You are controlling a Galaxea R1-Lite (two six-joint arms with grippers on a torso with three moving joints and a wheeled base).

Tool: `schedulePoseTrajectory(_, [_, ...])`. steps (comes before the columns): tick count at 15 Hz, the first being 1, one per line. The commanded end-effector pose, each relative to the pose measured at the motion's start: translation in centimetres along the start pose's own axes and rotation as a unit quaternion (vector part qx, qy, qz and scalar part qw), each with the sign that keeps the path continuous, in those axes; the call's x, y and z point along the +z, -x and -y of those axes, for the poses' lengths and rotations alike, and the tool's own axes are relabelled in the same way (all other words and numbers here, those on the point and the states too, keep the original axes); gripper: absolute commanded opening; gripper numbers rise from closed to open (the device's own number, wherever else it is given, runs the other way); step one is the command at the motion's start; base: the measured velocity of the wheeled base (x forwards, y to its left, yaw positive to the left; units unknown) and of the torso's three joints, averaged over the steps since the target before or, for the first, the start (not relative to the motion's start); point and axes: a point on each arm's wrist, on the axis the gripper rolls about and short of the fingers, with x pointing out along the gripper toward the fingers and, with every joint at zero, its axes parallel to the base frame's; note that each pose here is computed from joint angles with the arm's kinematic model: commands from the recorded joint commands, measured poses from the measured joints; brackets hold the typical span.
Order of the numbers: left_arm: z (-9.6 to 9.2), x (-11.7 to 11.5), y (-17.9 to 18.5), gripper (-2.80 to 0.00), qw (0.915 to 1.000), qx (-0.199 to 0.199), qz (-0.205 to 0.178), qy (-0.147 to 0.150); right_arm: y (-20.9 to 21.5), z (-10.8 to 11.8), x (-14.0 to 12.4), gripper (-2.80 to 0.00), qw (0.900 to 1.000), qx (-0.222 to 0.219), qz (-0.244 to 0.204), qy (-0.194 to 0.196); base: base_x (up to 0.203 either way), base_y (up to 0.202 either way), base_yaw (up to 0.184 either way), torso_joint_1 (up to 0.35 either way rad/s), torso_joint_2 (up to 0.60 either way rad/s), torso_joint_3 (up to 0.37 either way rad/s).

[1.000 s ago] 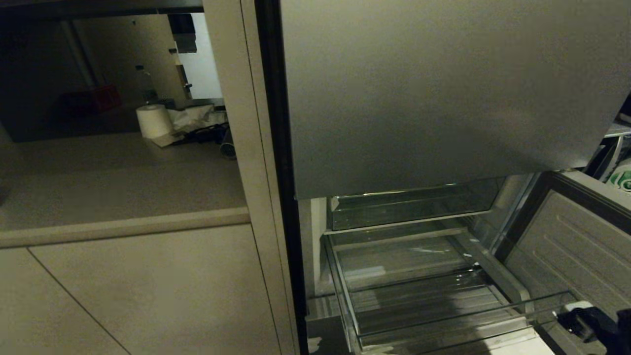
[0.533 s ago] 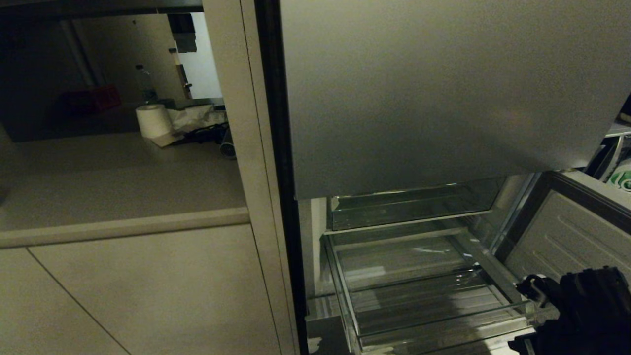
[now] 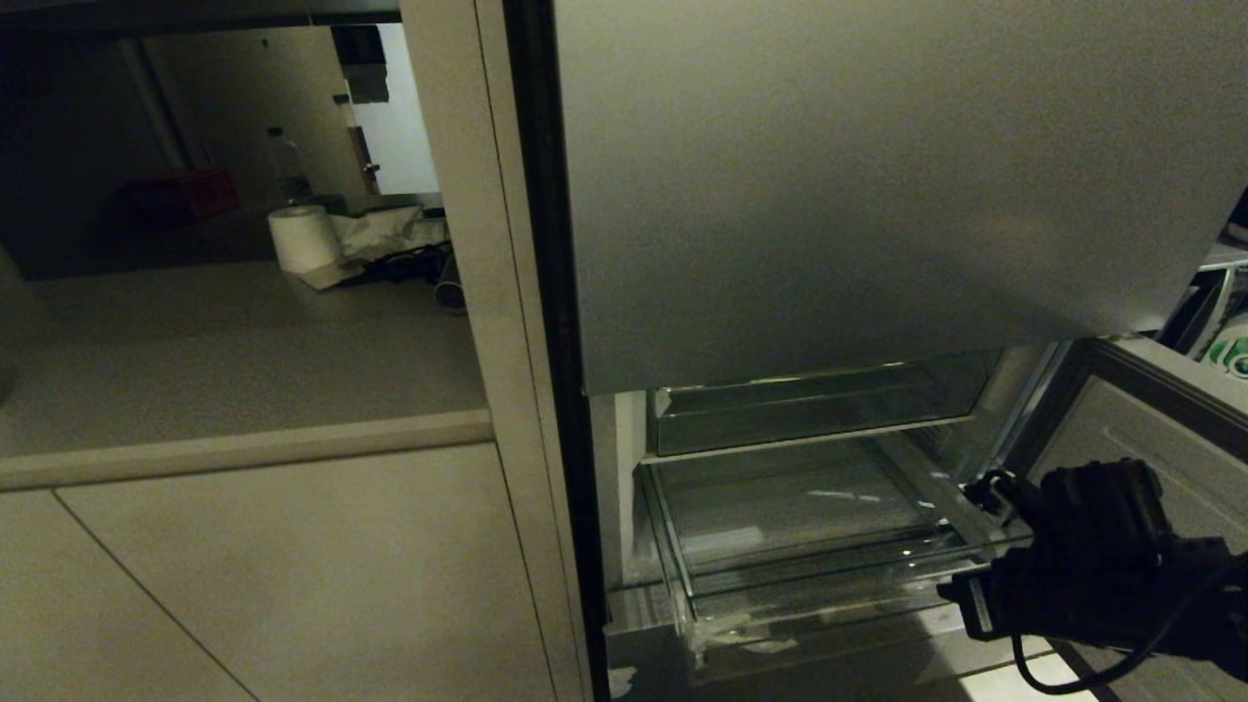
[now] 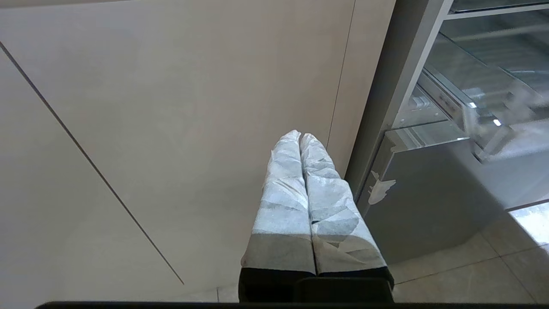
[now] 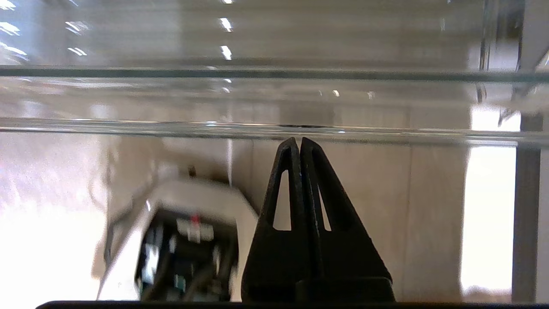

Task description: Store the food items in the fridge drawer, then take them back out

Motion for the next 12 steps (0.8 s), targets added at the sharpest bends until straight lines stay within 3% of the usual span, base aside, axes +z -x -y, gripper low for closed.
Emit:
schedulePoseTrajectory(1, [0.0, 0.0, 0.0, -2.8, 1.0, 0.0, -0.001, 0.0, -1.7, 0.2, 1.1, -2.8, 1.0, 0.02, 0.013, 0.002, 0.0, 0.0, 0.0, 0.0, 0.0, 0.0])
schedulePoseTrajectory(5, [0.0, 0.0, 0.0, -2.8, 1.0, 0.0, 0.0, 0.0, -4.0, 0.5, 2.8, -2.8, 0.997, 0.056, 0.045, 0.005, 0.0, 0.0, 0.0, 0.0, 0.0, 0.0])
schedulePoseTrajectory(12, [0.0, 0.0, 0.0, -2.8, 1.0, 0.0, 0.0, 0.0, -5.9, 1.4, 3.6, -2.8, 0.997, 0.048, 0.06, -0.002, 0.0, 0.0, 0.0, 0.0, 0.0, 0.0])
